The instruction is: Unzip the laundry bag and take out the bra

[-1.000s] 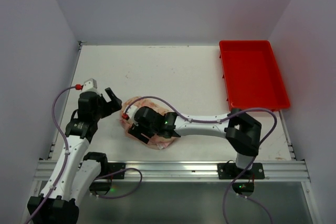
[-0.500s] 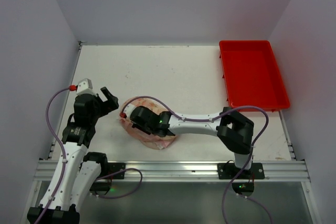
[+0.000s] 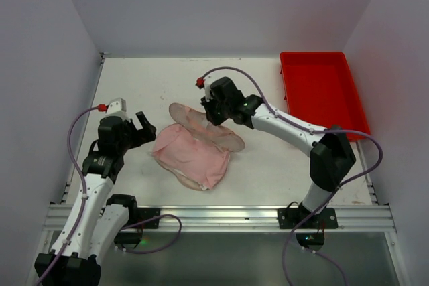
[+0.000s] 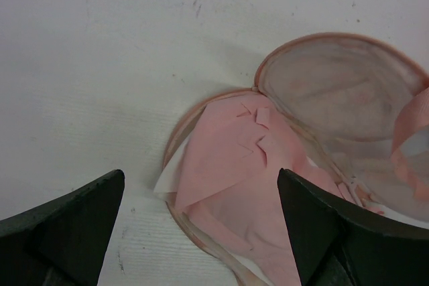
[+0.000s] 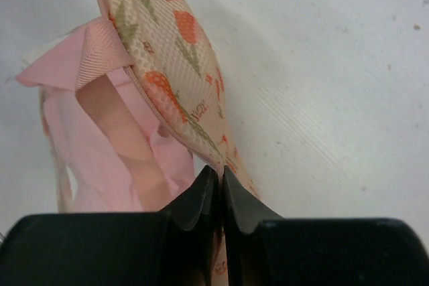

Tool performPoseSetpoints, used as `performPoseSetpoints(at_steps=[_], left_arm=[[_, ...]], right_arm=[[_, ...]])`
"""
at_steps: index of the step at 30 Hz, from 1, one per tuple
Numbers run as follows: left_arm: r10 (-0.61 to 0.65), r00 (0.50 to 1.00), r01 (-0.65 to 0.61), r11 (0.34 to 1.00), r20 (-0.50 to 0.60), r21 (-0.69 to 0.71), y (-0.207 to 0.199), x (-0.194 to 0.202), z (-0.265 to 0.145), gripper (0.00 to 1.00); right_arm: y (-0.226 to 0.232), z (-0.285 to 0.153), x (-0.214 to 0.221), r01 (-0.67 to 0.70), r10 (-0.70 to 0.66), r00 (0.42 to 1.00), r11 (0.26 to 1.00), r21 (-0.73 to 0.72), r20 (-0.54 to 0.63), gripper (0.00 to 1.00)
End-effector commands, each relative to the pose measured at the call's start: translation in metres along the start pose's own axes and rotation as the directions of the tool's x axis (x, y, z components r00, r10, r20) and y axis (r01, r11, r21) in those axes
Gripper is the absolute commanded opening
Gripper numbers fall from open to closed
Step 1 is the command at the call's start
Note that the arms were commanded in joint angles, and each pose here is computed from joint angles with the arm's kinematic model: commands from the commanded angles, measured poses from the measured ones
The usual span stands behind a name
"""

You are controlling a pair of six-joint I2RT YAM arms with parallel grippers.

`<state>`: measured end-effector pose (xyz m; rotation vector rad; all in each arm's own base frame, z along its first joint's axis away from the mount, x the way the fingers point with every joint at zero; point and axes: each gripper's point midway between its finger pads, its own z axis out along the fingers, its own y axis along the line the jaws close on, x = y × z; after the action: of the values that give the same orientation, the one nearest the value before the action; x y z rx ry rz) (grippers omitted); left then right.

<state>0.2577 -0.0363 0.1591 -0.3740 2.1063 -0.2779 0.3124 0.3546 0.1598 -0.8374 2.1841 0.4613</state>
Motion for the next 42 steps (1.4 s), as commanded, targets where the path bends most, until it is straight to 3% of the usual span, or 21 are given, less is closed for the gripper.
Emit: performPoseSetpoints(at_steps=[1,3,4,6,7,10,13,15,20,24,30,34,42], left_arm=[[0.057,0.998,-0.060,0.992,0.030,0.112,-0.021,-0.013,0.000,1.00],[0.064,0.998,-0.067,0.990,0.029,0.126,-0.023,-0.013,0.002,1.00],[0.067,0.997,-0.070,0.989,0.025,0.127,-0.023,-0.011,0.002,1.00],[0.072,0.997,-0.075,0.989,0.034,0.130,-0.023,-0.011,0.003,1.00],[0.073,0.997,-0.077,0.989,0.035,0.129,-0.021,-0.009,0.004,1.00],[0.075,0.996,-0.081,0.988,0.048,0.129,-0.020,-0.008,0.004,1.00],[0.077,0.995,-0.083,0.991,0.063,0.101,-0.015,-0.012,0.003,1.00],[0.070,0.995,-0.075,0.995,0.075,0.072,-0.010,-0.014,0.001,1.00],[0.051,0.991,-0.050,0.999,0.123,-0.006,0.003,-0.022,-0.006,1.00],[0.029,0.984,-0.014,0.996,0.176,-0.087,0.017,-0.032,-0.012,1.00],[0.018,0.981,0.007,0.992,0.196,-0.126,0.024,-0.035,-0.016,1.00],[0.008,0.979,0.024,0.988,0.204,-0.151,0.029,-0.036,-0.019,1.00],[0.001,0.974,0.033,0.988,0.227,-0.148,0.029,-0.039,-0.022,1.00]], right_arm=[[-0.029,-0.012,0.001,-0.125,0.123,0.992,0.991,-0.045,-0.039,0.13],[-0.047,-0.013,0.001,-0.188,0.186,0.982,0.982,-0.034,-0.043,0.24],[-0.069,-0.015,0.001,-0.221,0.222,0.974,0.975,0.010,-0.036,0.41],[-0.089,-0.022,-0.002,-0.242,0.244,0.969,0.968,0.069,-0.024,0.56],[-0.106,-0.033,-0.008,-0.250,0.251,0.968,0.960,0.127,0.010,0.72],[-0.121,-0.058,-0.022,-0.239,0.228,0.971,0.949,0.205,0.074,0.90],[-0.137,-0.097,-0.036,-0.265,0.219,0.960,0.912,0.313,0.174,0.97],[-0.125,-0.116,-0.041,-0.242,0.184,0.957,0.931,0.274,0.223,0.99],[-0.028,-0.103,-0.014,-0.006,-0.006,0.979,0.998,0.062,0.204,0.99],[0.055,-0.072,0.026,0.145,-0.138,0.984,0.988,-0.059,0.113,0.99],[0.119,-0.026,0.048,0.290,-0.286,0.956,0.955,-0.057,0.070,0.99],[0.132,0.015,0.060,0.362,-0.362,0.932,0.932,0.020,0.030,0.98],[0.122,0.032,0.052,0.405,-0.411,0.911,0.907,0.118,0.030,0.96]])
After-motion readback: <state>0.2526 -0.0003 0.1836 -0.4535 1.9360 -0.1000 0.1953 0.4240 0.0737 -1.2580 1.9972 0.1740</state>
